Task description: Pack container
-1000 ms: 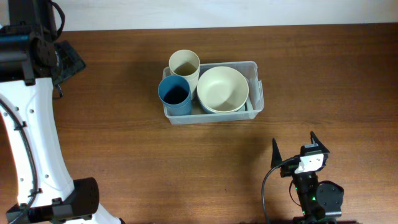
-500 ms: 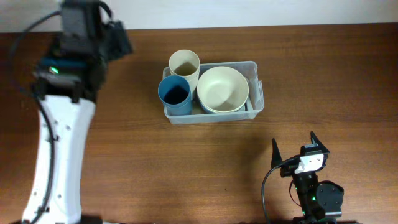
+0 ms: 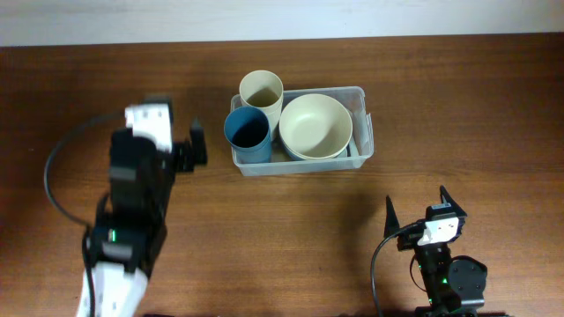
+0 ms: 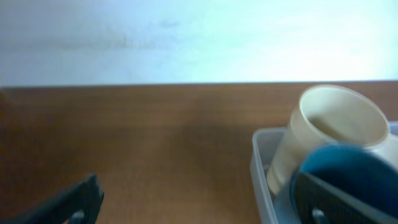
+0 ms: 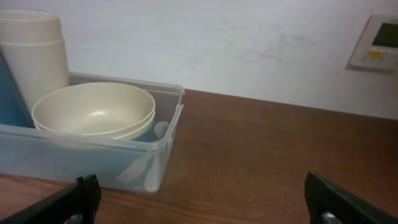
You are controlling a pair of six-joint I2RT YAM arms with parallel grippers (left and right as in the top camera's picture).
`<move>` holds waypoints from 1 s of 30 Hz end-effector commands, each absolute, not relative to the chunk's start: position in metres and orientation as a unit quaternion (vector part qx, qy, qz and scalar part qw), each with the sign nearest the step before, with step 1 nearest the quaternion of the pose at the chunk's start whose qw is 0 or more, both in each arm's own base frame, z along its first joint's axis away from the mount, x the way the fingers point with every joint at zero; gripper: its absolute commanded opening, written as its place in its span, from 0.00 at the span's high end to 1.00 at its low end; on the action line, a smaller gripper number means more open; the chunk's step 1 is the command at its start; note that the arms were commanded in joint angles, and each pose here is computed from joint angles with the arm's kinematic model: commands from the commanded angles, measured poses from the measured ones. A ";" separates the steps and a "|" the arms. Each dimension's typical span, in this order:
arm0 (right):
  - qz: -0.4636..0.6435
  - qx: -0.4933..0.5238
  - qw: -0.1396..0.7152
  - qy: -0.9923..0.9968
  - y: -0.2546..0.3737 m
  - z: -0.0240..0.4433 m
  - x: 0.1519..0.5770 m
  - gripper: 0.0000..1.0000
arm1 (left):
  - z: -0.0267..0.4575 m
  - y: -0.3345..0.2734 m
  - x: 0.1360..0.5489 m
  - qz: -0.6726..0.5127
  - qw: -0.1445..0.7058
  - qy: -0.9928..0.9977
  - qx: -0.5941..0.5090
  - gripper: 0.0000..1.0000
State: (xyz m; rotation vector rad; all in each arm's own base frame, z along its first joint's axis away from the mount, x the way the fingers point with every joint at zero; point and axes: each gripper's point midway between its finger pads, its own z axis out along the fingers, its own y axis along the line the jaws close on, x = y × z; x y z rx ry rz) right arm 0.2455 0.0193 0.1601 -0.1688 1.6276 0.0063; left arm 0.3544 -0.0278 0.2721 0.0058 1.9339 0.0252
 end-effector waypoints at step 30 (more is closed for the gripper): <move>0.002 -0.073 0.682 0.727 0.018 0.158 0.245 0.01 | 0.233 -0.015 0.250 -0.015 0.736 0.676 0.024 0.00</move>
